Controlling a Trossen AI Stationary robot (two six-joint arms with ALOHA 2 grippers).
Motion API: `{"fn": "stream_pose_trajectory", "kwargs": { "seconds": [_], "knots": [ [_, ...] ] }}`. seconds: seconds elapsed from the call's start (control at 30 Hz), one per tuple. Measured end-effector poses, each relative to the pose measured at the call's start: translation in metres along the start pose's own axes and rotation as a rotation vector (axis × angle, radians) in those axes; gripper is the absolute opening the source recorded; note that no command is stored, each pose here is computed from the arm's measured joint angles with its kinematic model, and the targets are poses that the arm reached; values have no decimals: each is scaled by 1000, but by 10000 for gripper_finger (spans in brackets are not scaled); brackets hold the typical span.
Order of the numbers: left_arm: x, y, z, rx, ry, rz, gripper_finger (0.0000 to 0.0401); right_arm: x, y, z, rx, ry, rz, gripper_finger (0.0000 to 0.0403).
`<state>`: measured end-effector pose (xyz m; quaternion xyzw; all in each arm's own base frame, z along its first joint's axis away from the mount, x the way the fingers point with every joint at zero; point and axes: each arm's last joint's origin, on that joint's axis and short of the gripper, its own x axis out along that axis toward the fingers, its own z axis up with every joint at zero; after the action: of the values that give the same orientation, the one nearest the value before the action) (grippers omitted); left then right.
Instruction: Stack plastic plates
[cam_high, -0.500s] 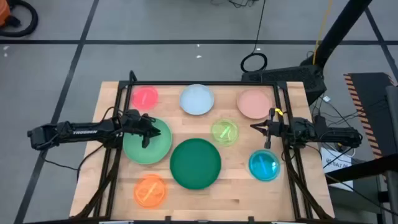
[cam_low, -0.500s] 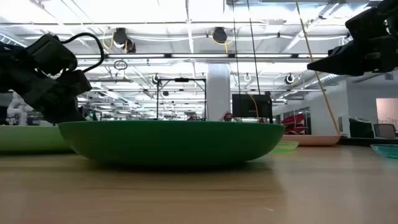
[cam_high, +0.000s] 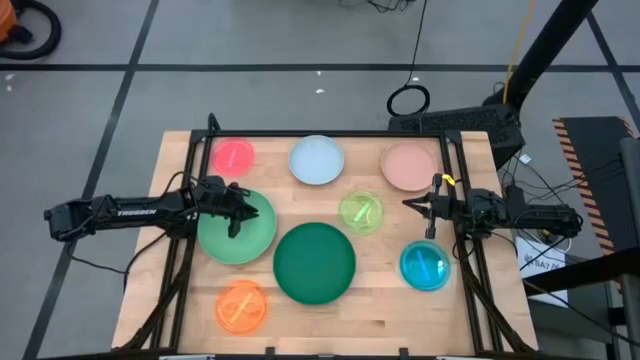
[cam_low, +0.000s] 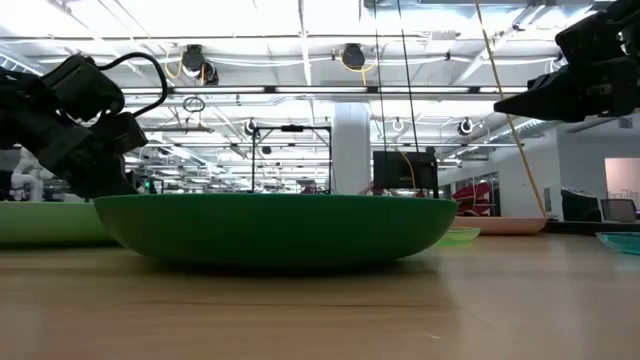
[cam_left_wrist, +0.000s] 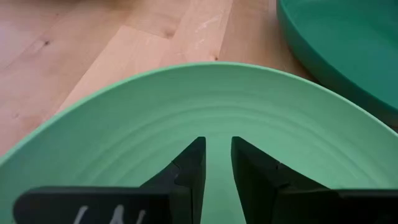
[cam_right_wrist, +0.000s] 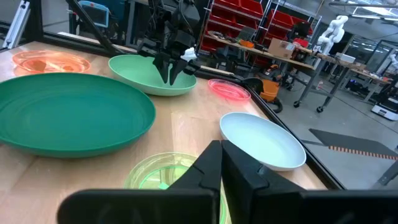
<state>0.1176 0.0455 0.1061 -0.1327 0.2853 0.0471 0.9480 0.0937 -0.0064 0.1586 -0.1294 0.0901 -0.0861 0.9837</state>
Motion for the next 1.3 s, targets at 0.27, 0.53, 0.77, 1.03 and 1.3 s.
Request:
{"fn": "stream_pose_trajectory", "kwargs": {
  "seconds": [0.27,0.53,0.77,1.03,1.3],
  "knots": [
    [0,0,0,0,1,-1,83,0,0,0,0,-1,0,4],
    [0,0,0,-1,1,0,83,0,0,0,0,0,0,4],
    [0,0,0,0,1,0,83,0,0,0,0,-1,0,4],
    [0,0,0,0,1,0,83,0,0,0,0,0,0,4],
    [0,0,0,0,0,-1,83,0,-1,4,87,-44,-8,4]
  ]
}}
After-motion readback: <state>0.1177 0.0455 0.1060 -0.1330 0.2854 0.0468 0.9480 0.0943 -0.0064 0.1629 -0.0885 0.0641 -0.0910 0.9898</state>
